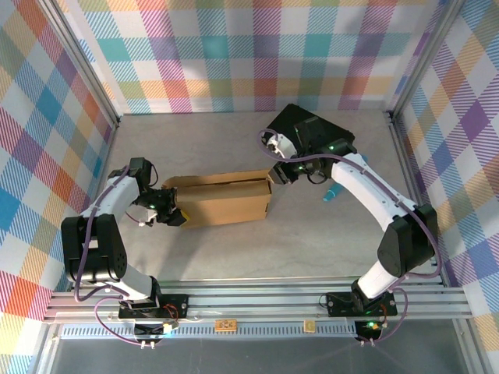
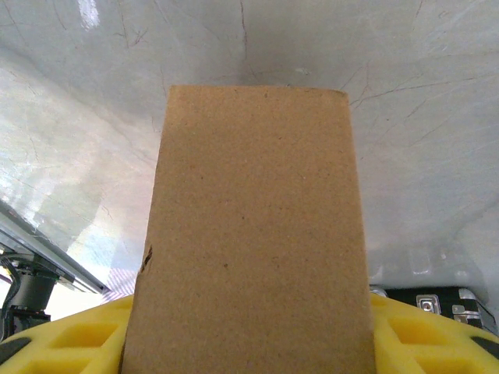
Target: Fold the paper box
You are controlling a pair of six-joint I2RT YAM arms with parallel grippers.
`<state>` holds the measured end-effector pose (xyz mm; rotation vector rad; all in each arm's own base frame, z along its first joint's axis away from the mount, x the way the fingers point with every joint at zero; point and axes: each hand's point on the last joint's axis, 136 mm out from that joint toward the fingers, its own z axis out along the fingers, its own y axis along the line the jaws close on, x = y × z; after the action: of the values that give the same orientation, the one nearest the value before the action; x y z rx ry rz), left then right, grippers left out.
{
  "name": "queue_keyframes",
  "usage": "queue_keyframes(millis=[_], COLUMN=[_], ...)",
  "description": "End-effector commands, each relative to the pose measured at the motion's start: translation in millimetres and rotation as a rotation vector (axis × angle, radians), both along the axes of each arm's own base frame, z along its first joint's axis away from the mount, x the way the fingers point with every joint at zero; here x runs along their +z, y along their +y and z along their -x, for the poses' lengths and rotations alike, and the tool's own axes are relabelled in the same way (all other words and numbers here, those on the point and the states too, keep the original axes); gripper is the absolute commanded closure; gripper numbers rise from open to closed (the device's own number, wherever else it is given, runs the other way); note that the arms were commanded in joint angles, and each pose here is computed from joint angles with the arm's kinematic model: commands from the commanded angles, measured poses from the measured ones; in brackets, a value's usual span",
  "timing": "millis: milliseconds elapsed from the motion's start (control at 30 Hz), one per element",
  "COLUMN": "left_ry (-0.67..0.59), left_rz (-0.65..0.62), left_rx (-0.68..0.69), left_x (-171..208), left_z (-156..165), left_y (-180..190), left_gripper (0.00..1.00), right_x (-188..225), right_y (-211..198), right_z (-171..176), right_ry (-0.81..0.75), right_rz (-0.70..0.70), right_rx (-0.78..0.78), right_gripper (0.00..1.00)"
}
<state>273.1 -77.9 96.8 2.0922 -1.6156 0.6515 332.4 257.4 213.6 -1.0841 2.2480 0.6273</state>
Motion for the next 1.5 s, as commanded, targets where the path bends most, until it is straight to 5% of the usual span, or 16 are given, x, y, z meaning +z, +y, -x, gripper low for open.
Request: queue_keyframes(millis=[0, 467, 700, 1467], left_ry=[0.09, 0.085, 0.086, 0.093], left_rz=[-0.17, -0.169, -0.165, -0.161], left_rx=[0.057, 0.06, 0.078, 0.135], left_x=[-20.2, -20.5, -21.5, -25.8], left_z=[7.7, 5.0, 3.8, 5.1], left_y=[31.0, 30.9, 31.3, 30.9], left_gripper=[0.88, 0.89, 0.89, 0.9], right_x=[2.4, -10.5, -8.5, -17.7], right_y=[3.3, 6.0, 11.3, 18.8], right_z=[3.5, 1.1, 2.7, 17.4], right_ry=[0.015, 0.037, 0.063, 0.282], right_rz=[0.005, 0.05, 0.04, -0.104], right_rx=[0.016, 0.002, -0.022, -0.383], right_gripper=[0.72, 0.81, 1.0, 1.0])
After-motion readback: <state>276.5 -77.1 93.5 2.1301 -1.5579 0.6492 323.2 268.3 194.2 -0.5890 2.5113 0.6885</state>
